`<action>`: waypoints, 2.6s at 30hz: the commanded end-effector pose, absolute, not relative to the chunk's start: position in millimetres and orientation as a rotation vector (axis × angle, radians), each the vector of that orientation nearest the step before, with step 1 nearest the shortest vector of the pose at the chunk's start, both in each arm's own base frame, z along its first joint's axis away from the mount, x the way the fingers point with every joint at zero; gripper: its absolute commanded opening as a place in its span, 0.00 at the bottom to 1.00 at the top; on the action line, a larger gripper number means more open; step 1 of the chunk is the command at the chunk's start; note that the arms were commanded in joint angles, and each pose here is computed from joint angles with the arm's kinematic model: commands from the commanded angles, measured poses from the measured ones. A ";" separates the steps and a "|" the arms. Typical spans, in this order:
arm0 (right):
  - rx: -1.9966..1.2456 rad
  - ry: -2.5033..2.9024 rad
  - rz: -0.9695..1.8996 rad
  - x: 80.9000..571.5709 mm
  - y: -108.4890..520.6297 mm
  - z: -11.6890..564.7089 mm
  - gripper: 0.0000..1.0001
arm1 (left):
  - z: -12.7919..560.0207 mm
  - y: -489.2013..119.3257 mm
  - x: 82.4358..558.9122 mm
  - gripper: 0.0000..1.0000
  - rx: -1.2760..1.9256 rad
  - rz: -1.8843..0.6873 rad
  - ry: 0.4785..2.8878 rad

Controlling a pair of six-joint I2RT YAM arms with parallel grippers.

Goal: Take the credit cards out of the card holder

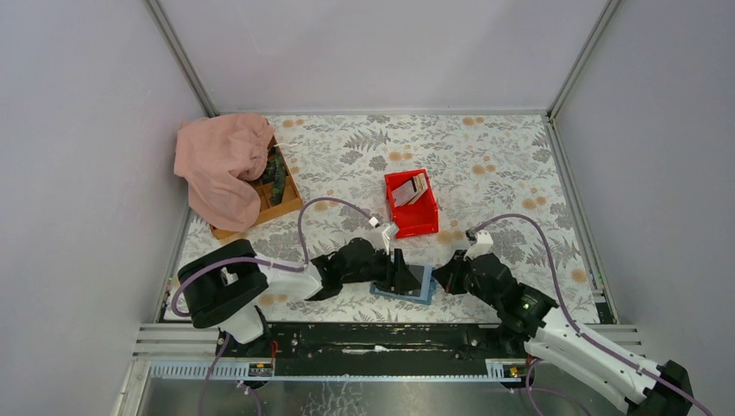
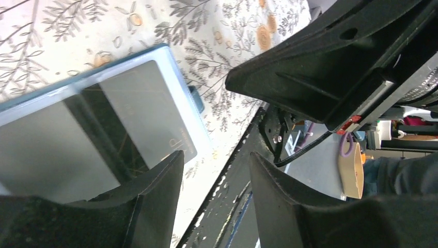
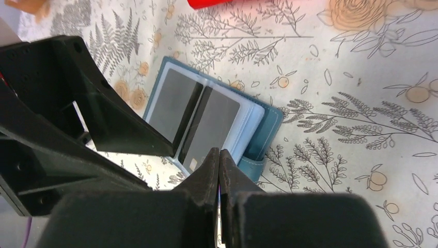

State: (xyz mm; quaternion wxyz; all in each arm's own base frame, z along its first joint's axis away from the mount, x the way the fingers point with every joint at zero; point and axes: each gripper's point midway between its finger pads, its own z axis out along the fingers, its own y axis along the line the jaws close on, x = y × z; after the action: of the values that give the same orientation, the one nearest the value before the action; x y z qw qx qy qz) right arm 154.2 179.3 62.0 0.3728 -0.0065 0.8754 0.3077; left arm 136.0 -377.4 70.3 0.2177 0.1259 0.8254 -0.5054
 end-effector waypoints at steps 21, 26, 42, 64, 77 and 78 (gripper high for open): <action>-0.052 2.230 0.943 159.6 213.9 78.4 0.00 | 65.9 -349.3 160.6 0.54 0.256 -1.313 2.249; -0.050 2.264 0.914 157.6 210.6 64.3 0.00 | 59.5 -349.8 161.5 0.58 0.239 -1.329 2.257; 0.029 2.434 0.756 146.8 189.1 13.6 0.00 | 52.1 -347.6 164.1 0.62 0.218 -1.338 2.269; 0.057 2.539 0.738 133.3 186.3 -10.5 0.00 | 44.0 -359.5 155.4 0.49 0.188 -1.488 2.268; 0.053 2.534 0.743 133.4 186.4 -10.0 0.00 | 43.8 -349.1 163.5 0.31 0.134 -1.421 2.262; 0.052 2.533 0.744 133.4 186.7 -9.8 0.00 | 43.9 -349.2 164.2 0.30 0.133 -1.418 2.261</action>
State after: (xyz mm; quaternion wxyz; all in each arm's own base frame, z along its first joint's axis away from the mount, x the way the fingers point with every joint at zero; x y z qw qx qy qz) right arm 150.8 207.2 17.2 0.2826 0.0236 0.9046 0.3182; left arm 155.8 -351.2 36.5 0.2090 0.0530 0.8308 -0.5131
